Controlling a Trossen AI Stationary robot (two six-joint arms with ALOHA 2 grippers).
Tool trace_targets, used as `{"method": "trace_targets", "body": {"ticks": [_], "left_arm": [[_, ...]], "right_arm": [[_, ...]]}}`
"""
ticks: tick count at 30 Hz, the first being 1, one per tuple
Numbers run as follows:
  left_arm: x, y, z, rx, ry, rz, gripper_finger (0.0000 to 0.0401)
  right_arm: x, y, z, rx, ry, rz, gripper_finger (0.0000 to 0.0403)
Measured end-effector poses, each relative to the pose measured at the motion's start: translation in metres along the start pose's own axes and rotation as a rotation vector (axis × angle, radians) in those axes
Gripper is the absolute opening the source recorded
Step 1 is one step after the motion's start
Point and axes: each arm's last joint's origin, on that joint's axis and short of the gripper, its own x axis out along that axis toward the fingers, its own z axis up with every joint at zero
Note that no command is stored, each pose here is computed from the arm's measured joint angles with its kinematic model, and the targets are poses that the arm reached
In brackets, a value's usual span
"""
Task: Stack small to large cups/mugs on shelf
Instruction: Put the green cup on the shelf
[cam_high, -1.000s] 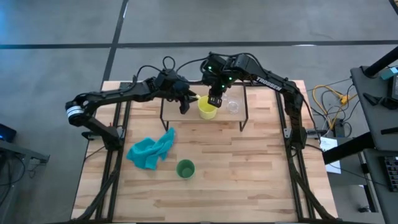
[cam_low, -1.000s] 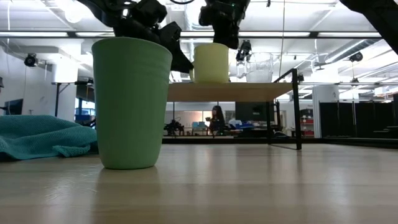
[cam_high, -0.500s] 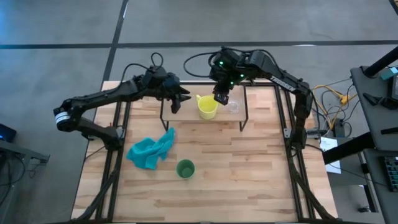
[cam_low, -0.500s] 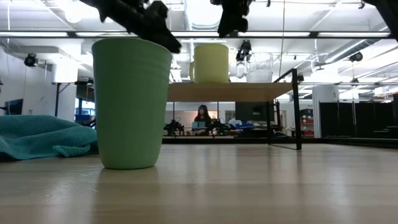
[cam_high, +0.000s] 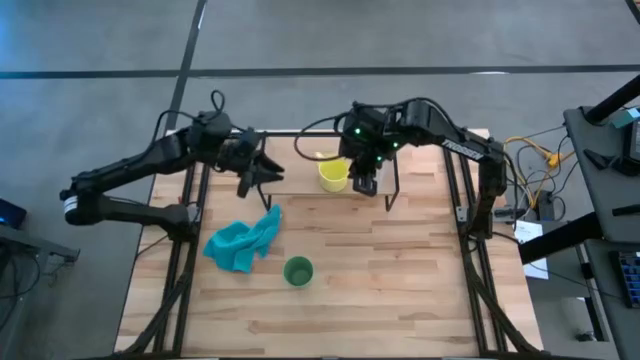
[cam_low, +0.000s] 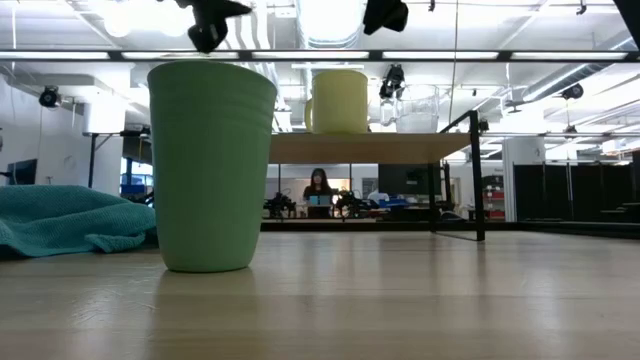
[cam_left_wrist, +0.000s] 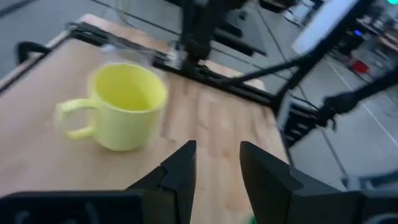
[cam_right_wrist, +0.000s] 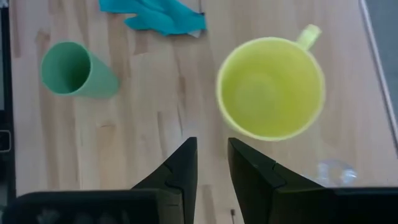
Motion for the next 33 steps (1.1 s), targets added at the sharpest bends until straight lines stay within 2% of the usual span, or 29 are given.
{"method": "trace_targets", "body": {"ticks": [3, 6, 14, 19, 29, 33], "left_arm": [[0.002, -0.012, -0.005, 0.007, 0.041, -0.053, 0.0109], [0.011, -0.023, -0.013, -0.035, 0.109, -0.102, 0.0109], [0.049, -0.04, -0.037, -0.057, 0.288, -0.19, 0.0109], [0.076, -0.048, -0.052, -0.142, 0.403, -0.199, 0.0109], [0.12, -0.064, -0.085, -0.184, 0.591, -0.186, 0.0109], [0.131, -0.067, -0.095, -0.183, 0.625, -0.133, 0.0109]], "right_arm": [[0.002, 0.009, 0.0, -0.006, 0.004, 0.011, 0.0084], [0.003, 0.017, 0.0, 0.037, 0.009, 0.021, 0.0084], [0.005, 0.036, -0.001, 0.112, 0.018, 0.045, 0.0084], [0.006, 0.05, -0.003, 0.089, 0.026, 0.063, 0.0084], [0.008, 0.094, -0.011, 0.017, 0.053, 0.12, 0.0084], [0.007, 0.113, -0.015, -0.033, 0.057, 0.145, 0.0084]]}}
